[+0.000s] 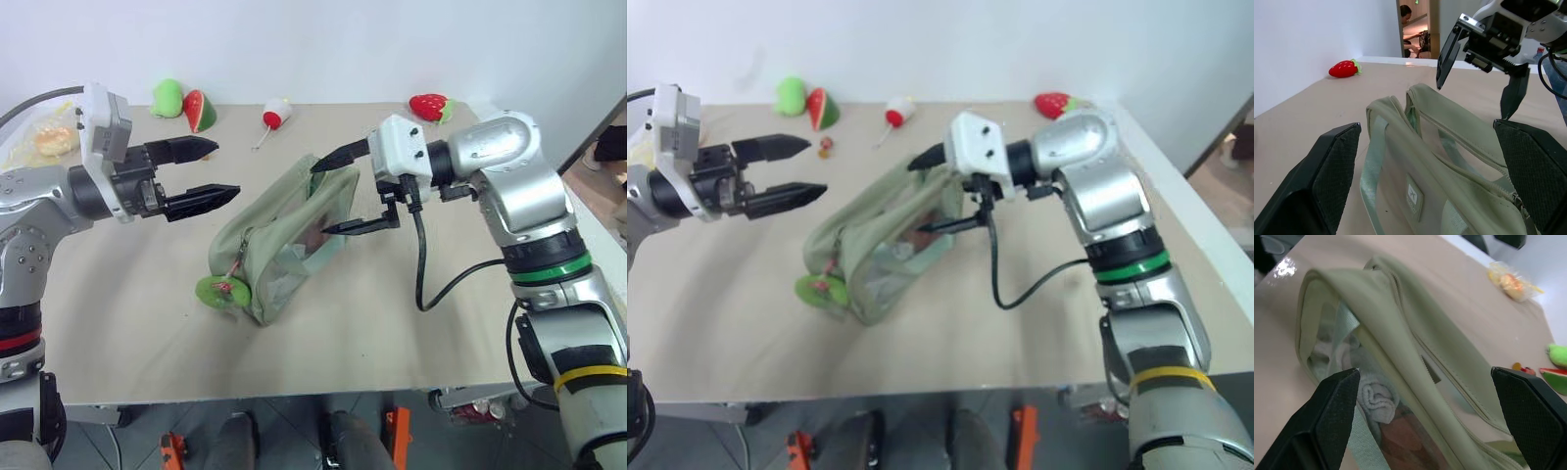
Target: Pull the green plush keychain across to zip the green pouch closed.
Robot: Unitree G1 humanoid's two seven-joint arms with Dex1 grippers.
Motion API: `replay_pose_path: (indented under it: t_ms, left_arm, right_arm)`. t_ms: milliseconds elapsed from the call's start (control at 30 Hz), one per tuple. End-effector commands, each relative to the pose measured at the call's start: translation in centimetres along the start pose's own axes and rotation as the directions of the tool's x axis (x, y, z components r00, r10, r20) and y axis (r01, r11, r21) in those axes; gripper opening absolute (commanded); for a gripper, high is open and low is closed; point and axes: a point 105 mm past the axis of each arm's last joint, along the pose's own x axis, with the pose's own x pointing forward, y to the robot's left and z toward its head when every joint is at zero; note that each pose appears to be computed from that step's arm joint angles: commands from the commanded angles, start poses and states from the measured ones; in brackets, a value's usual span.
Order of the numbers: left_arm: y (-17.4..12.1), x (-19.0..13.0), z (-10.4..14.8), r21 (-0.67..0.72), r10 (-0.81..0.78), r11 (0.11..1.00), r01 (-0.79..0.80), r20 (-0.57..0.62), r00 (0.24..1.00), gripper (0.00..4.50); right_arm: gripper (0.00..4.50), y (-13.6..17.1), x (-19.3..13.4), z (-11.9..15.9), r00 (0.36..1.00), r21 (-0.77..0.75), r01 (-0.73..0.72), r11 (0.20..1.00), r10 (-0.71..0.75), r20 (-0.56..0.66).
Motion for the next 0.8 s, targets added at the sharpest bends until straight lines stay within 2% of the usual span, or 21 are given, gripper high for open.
replay_pose_path:
  t_ms: [33, 167, 200, 333, 367, 467, 600, 633, 800]
  left_arm:
    - [-0.6, -0.1, 0.6, 0.043, -0.016, 0.999, 0.016, 0.013, 1.0, 4.5]
    - [0.1, -0.5, 0.4, 0.022, 0.033, 0.999, -0.034, 0.027, 0.999, 4.5]
    - [0.1, -0.5, 0.5, 0.017, 0.037, 0.999, -0.037, 0.032, 0.999, 4.5]
    - [-0.1, -0.6, 0.4, 0.007, 0.045, 0.999, -0.045, 0.045, 0.998, 4.5]
    - [-0.1, -0.6, 0.4, 0.002, 0.049, 0.999, -0.049, 0.047, 0.998, 4.5]
    - [-0.4, -0.5, 0.0, -0.004, 0.049, 0.999, -0.049, 0.048, 0.998, 4.5]
    - [-0.8, -0.3, -0.4, -0.028, 0.032, 0.999, -0.031, 0.047, 0.998, 4.5]
    - [-1.0, -0.2, -0.4, -0.032, 0.021, 0.999, -0.02, 0.05, 0.999, 4.5]
    - [-2.2, 0.7, 1.2, -0.052, -0.064, 0.996, 0.07, 0.122, 0.99, 4.5]
  right_arm:
    - [4.45, -0.6, 0.9, -0.1, 0.999, -0.065, -0.035, 0.997, 0.034, -0.022]
    - [4.45, -0.7, 2.0, -0.8, 0.997, -0.071, -0.069, 0.995, 0.068, -0.028]
    - [4.21, -0.7, 2.1, -0.9, 0.997, -0.073, -0.075, 0.994, 0.073, -0.029]
    - [2.99, -0.3, 2.5, -1.3, 0.994, -0.062, -0.105, 0.993, 0.104, -0.016]
    - [2.52, -0.1, 2.5, -1.4, 0.994, -0.059, -0.11, 0.992, 0.109, -0.015]
    - [1.63, 0.1, 2.4, -1.8, 0.993, -0.046, -0.117, 0.992, 0.117, -0.016]
    - [0.15, 0.5, 2.0, -2.3, 0.991, -0.03, -0.133, 0.991, 0.132, -0.029]
    - [0.02, 0.6, 1.9, -2.5, 0.99, -0.024, -0.138, 0.99, 0.137, -0.034]
    - [0.02, 1.7, 1.2, -3.7, 0.981, 0.014, -0.179, 0.984, 0.18, -0.069]
